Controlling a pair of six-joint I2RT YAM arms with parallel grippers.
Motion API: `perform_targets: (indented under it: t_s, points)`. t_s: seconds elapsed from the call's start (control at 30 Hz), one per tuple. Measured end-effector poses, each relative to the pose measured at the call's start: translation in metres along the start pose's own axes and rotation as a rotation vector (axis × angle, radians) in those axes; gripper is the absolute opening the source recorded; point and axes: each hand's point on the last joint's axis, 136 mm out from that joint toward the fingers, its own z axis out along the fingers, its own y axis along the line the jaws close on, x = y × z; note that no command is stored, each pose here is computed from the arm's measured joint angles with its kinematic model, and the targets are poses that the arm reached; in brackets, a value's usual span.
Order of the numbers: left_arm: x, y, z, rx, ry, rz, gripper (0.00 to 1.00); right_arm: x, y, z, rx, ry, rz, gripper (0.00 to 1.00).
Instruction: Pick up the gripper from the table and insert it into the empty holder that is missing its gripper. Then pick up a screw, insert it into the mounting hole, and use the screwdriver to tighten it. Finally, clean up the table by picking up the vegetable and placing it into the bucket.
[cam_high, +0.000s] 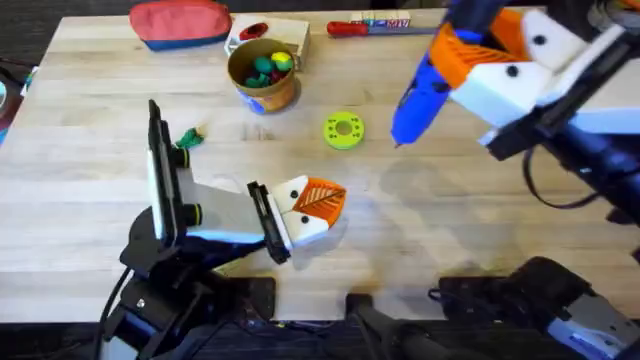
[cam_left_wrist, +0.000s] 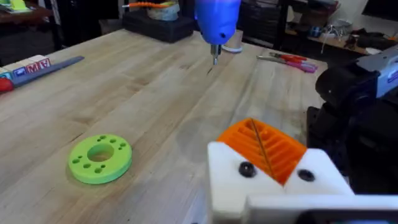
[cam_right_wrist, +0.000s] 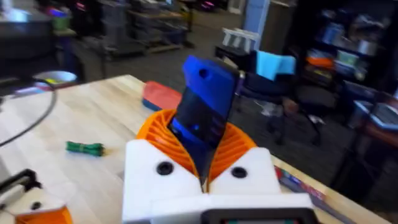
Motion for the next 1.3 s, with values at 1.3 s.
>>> perform_targets:
  t_s: [1.3]
  points:
    - [0.0, 0.0, 0.0, 0.0, 0.0, 0.0, 0.01, -0.036, 0.144, 0.042, -0.483, -0.24, 0.065, 0.006]
